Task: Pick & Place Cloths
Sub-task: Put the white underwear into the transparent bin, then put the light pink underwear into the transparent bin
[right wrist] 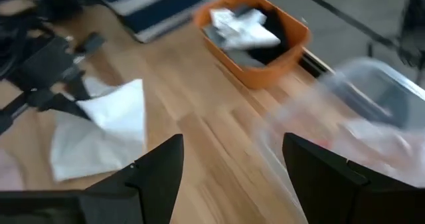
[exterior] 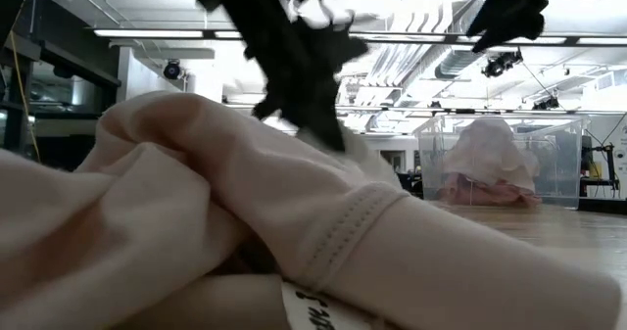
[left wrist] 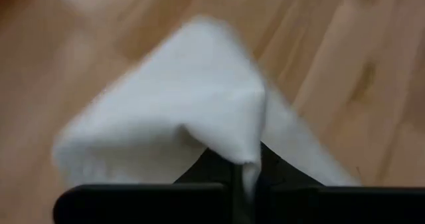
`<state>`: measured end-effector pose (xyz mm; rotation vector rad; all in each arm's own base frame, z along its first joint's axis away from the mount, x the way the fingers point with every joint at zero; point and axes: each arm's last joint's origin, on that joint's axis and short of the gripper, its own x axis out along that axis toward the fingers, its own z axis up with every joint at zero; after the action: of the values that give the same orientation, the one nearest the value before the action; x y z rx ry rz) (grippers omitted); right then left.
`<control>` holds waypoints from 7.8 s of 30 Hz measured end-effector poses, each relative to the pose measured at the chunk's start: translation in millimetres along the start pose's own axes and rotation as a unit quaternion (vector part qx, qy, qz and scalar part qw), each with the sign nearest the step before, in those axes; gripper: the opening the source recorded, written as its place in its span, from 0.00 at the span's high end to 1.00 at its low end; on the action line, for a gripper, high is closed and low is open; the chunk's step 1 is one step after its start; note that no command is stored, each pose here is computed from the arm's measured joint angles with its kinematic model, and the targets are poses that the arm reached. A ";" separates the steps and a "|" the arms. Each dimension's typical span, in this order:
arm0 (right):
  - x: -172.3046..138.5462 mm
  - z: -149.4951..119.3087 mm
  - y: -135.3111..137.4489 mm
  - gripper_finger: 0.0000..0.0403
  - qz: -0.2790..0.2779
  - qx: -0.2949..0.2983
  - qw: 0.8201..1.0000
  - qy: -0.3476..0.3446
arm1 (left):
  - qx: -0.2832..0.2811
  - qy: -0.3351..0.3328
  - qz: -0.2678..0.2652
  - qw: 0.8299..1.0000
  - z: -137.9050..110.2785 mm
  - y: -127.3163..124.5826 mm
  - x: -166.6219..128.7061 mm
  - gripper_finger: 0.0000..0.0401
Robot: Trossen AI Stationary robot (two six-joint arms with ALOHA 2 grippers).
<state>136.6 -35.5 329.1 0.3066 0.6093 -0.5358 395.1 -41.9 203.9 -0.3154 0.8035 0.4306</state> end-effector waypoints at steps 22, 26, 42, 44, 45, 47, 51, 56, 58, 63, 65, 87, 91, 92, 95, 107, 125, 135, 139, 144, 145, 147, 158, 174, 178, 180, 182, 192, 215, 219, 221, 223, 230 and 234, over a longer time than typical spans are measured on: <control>41.8 -54.6 69.0 0.38 0.160 -0.135 0.949 -0.236 | 0.102 -0.147 0.097 0.979 103.5 -20.9 -87.1 1.00; 47.9 -71.1 74.2 0.38 0.121 -0.140 0.939 -0.291 | 0.087 -0.177 0.118 0.973 109.3 -21.2 -90.5 1.00; 81.8 -91.3 82.0 0.32 0.065 -0.213 0.925 -0.307 | 0.092 -0.220 0.107 0.965 119.4 -24.2 -93.1 0.99; 84.8 -90.4 81.8 0.25 0.077 -0.223 0.922 -0.307 | 0.089 -0.219 0.110 0.965 120.9 -21.5 -92.1 0.99; 85.9 -89.6 81.4 0.21 0.080 -0.230 0.920 -0.308 | 0.087 -0.219 0.109 0.966 121.5 -20.4 -91.7 0.99; 87.4 -88.6 80.8 0.12 0.086 -0.241 0.916 -0.310 | 0.083 -0.217 0.105 0.967 123.5 -17.5 -90.4 0.99; 88.0 -81.1 77.2 0.02 0.029 -0.215 0.916 -0.337 | 0.080 -0.217 0.074 0.970 127.8 -14.2 -88.5 1.00; 87.6 -72.8 73.6 0.05 0.028 -0.218 0.905 -0.365 | 0.075 -0.234 0.030 0.969 134.4 -14.7 -89.2 1.00; 89.1 -71.4 72.3 0.05 0.045 -0.225 0.901 -0.367 | 0.079 -0.243 0.012 0.967 137.5 -15.3 -89.8 1.00; 90.9 -66.5 67.5 0.05 0.044 -0.220 0.899 -0.376 | 0.094 -0.274 -0.040 0.956 144.9 -18.9 -93.2 1.00; 90.6 -64.3 66.9 0.05 0.061 -0.222 0.893 -0.386 | 0.098 -0.281 -0.051 0.953 146.2 -20.5 -93.6 1.00; 96.4 -67.7 65.3 0.94 0.099 -0.184 0.912 -0.354 | 0.128 -0.274 -0.053 0.952 144.0 -22.9 -86.1 0.99; 97.2 -68.5 64.9 0.94 0.099 -0.175 0.916 -0.347 | 0.130 -0.270 -0.050 0.953 143.3 -22.6 -85.6 0.99; 97.7 -69.1 64.9 0.94 0.099 -0.176 0.917 -0.344 | 0.130 -0.269 -0.047 0.953 143.0 -22.3 -85.4 0.98; 98.1 -69.5 64.7 0.94 0.097 -0.176 0.918 -0.341 | 0.151 -0.270 -0.033 0.951 142.8 -22.1 -85.3 0.91; 97.6 -52.3 67.4 0.94 -0.028 -0.200 0.945 -0.257 | 0.189 -0.270 -0.007 0.944 143.1 -17.3 -105.1 0.37; 66.9 -9.3 64.6 0.94 -0.265 -0.261 0.916 -0.150 | 0.147 -0.226 0.090 0.959 122.6 5.2 -182.7 0.30; 53.0 11.2 52.5 0.94 -0.434 -0.270 0.850 -0.127 | 0.147 -0.148 0.124 0.970 89.0 3.5 -155.9 0.30; 55.1 18.1 39.8 0.94 -0.478 -0.271 0.830 -0.101 | 0.140 -0.127 0.133 0.973 76.4 5.6 -141.0 0.30; 63.2 20.8 11.9 0.94 -0.521 -0.266 0.810 -0.048 | 0.125 -0.120 0.135 0.976 67.1 6.7 -129.5 0.30; 64.7 20.5 5.1 0.94 -0.531 -0.260 0.806 -0.036 | 0.123 -0.118 0.136 0.976 65.5 7.0 -127.8 0.30; 67.6 18.4 -7.5 0.94 -0.532 -0.251 0.808 -0.014 | 0.119 -0.116 0.136 0.977 63.9 7.3 -126.2 0.30; 80.0 -10.6 -70.4 0.94 -0.412 -0.036 0.901 0.129 | 0.106 -0.136 0.130 0.976 67.7 5.3 -126.8 0.30; 132.6 -23.4 -111.9 0.93 -0.285 0.097 0.920 0.251 | 0.112 -0.130 0.134 0.976 66.6 6.0 -126.7 0.30; 139.7 -29.8 -119.8 0.93 -0.292 0.102 0.912 0.271 | 0.111 -0.126 0.136 0.976 65.6 6.6 -126.5 0.30; 140.2 -27.4 -122.3 0.93 -0.293 0.106 0.912 0.265 | 0.110 -0.127 0.136 0.976 65.6 6.6 -126.5 0.30; 141.5 -30.7 -123.6 0.91 -0.290 0.106 0.910 0.277 | 0.110 -0.127 0.136 0.976 65.6 6.6 -126.5 0.30; 140.3 -27.4 -123.1 0.72 -0.287 0.099 0.916 0.264 | 0.106 -0.127 0.135 0.977 65.7 6.6 -126.5 0.30; 53.0 -1.6 -101.2 0.50 -0.279 0.101 0.953 0.060 | 0.098 -0.086 0.160 0.979 56.2 12.9 -125.9 0.30; 36.0 -2.9 -91.3 0.49 -0.239 0.104 0.965 0.030 | 0.073 -0.047 0.180 0.980 46.3 18.6 -126.8 0.30; 26.6 -4.0 -85.7 0.49 -0.225 0.099 0.969 0.013 | 0.063 -0.026 0.177 0.982 40.1 17.7 -128.6 0.30; 15.9 -5.7 -79.3 0.49 -0.213 0.090 0.973 -0.007 | 0.064 -0.011 0.162 0.985 33.6 11.9 -131.4 0.30; -13.5 -15.0 -59.1 0.49 -0.158 0.063 0.984 -0.059 | 0.103 0.056 0.046 0.992 5.3 -23.6 -143.9 0.30; -25.0 -20.3 -50.2 0.49 -0.120 0.049 0.988 -0.079 | 0.131 0.088 0.013 0.987 -14.5 -45.7 -140.2 0.30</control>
<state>82.0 -58.6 322.6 0.2816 0.4699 -0.8163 321.9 -122.8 304.2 -0.0985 1.0254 0.3203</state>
